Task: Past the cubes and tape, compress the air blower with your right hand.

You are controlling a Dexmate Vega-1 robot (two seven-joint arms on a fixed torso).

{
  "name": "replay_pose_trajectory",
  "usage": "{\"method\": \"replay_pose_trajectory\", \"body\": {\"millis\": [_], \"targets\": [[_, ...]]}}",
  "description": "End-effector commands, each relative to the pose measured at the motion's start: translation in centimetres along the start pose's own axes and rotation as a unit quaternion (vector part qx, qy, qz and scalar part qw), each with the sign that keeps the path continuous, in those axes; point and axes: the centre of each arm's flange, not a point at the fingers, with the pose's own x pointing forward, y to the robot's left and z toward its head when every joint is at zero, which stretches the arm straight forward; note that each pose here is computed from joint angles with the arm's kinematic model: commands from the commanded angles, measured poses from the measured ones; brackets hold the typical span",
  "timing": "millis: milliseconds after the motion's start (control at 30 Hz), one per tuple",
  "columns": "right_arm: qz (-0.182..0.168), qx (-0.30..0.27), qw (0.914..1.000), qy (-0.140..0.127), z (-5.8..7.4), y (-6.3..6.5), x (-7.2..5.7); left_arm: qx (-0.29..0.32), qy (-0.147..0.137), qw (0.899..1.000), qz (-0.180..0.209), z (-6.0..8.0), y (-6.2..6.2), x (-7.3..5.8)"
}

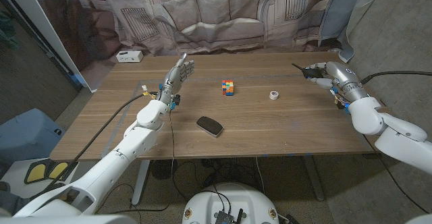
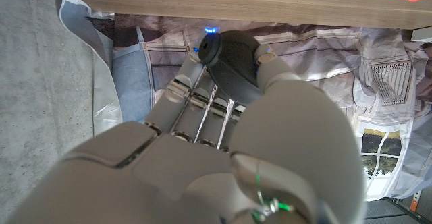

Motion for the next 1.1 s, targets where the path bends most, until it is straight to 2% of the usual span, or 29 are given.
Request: {"method": "replay_pose_trajectory", "body": {"millis": [33, 1100], "targets": [[0.0, -0.005, 1.0, 0.003, 0.02, -0.23, -0.11, -0.009, 0.002, 1.0, 0.003, -0.88, 0.0, -0.04], [-0.002, -0.011, 0.9999, -0.003, -0.01, -0.59, -0.42, -0.006, -0.001, 1.0, 0.002, -0.5, -0.28, 0.2]]}}
